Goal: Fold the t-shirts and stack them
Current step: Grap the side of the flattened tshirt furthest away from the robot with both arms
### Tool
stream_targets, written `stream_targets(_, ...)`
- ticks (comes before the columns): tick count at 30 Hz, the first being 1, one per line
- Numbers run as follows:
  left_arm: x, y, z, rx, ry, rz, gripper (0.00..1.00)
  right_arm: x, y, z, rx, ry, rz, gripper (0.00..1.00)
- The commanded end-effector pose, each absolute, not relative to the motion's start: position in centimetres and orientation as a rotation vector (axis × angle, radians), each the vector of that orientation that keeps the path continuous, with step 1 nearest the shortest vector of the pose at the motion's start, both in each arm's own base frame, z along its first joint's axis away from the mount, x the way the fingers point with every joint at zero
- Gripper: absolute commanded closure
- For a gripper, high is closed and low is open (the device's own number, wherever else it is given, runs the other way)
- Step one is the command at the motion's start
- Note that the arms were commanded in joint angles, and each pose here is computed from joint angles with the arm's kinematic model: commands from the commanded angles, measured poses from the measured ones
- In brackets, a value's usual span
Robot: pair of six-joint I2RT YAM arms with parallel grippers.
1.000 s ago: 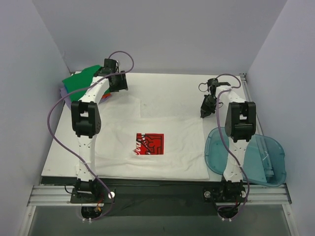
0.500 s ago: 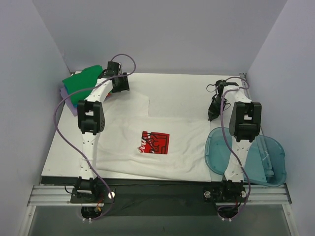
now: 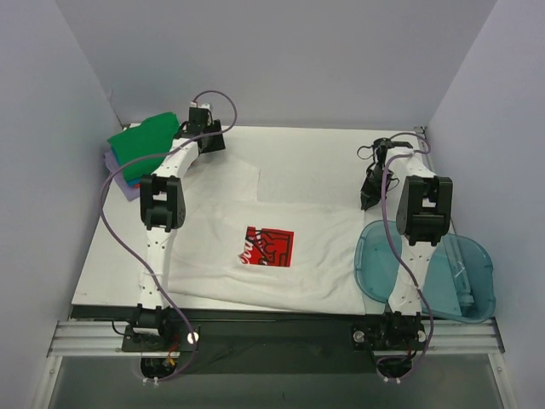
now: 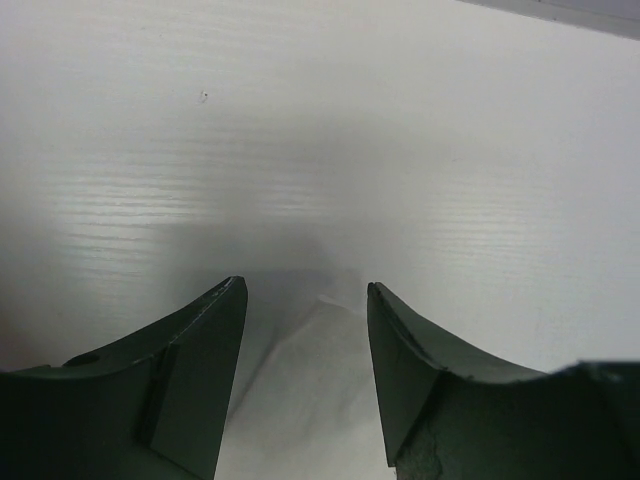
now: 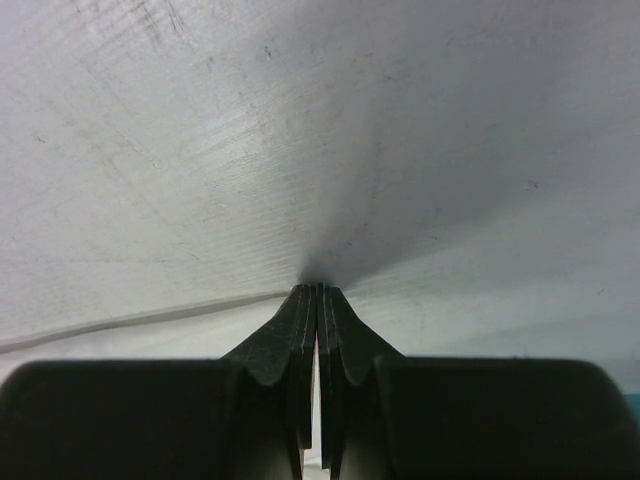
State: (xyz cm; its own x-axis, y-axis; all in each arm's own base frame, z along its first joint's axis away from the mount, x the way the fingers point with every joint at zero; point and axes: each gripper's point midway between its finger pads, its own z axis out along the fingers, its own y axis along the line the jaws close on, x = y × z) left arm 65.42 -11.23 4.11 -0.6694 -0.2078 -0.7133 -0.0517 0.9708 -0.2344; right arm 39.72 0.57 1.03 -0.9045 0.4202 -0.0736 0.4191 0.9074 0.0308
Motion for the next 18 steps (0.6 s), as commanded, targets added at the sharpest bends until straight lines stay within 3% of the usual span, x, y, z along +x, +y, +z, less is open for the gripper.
stream_targets(1, 67.2, -12.6, 6.0, -0.132, 2.211, -0.294, 0.38, 39.4, 0.2, 1.9, 0.656, 3.019, 0.011, 1.00)
stream_targets(8, 66.4, -13.1, 4.4, -0.116, 2.252, -0.305, 0.42, 39.6, 0.5, 1.9, 0.660, 3.019, 0.031, 1.00)
stream_targets(15, 66.0, -13.0, 3.9, -0.111, 2.274, -0.291, 0.55, 39.6, 0.5, 1.9, 0.661, 3.021, 0.033, 1.00)
stream_targets(18, 65.8, -13.1, 3.7, -0.115, 2.282, -0.297, 0.67, 39.6, 0.6, 1.9, 0.656, 3.021, 0.035, 1.00)
